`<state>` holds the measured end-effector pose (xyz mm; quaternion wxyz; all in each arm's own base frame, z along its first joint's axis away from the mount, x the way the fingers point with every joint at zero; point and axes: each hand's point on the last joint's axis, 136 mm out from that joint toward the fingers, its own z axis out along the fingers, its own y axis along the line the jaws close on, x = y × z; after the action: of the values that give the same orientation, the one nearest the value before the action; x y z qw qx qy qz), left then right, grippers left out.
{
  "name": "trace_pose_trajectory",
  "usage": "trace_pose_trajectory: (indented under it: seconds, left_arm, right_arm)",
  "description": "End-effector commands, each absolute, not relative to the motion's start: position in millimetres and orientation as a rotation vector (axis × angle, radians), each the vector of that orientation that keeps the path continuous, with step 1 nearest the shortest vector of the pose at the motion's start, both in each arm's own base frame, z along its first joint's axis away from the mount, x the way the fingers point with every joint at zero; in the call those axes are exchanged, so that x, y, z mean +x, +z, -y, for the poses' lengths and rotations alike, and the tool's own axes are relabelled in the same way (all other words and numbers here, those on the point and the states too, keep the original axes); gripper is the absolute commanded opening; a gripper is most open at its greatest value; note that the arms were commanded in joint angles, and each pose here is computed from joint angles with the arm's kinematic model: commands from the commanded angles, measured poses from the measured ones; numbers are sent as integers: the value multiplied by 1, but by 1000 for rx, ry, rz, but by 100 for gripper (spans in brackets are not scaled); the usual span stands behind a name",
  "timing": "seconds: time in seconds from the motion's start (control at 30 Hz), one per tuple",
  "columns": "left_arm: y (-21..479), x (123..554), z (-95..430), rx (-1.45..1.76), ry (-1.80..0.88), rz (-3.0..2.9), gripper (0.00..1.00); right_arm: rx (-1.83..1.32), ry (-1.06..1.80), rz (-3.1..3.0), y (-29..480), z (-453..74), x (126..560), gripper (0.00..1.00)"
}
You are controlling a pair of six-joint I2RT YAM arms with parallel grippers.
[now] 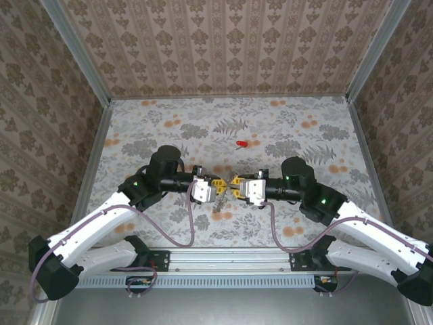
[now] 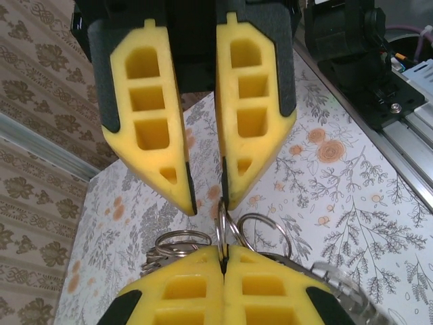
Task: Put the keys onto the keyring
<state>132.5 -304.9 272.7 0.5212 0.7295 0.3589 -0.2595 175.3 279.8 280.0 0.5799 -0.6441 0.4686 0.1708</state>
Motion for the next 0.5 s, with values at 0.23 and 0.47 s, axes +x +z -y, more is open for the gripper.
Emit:
trace_pose_trajectory:
  seconds: [0.23,0.47]
  left_arm:
    - [303,127,309,1679,-636,-760,0]
    - [303,128,310,1671,-635,-758,0]
  right_arm:
    - [-1504,295,-1099,272,-279,186,13]
    - [-1464,361,-1072,278,-286,182,13]
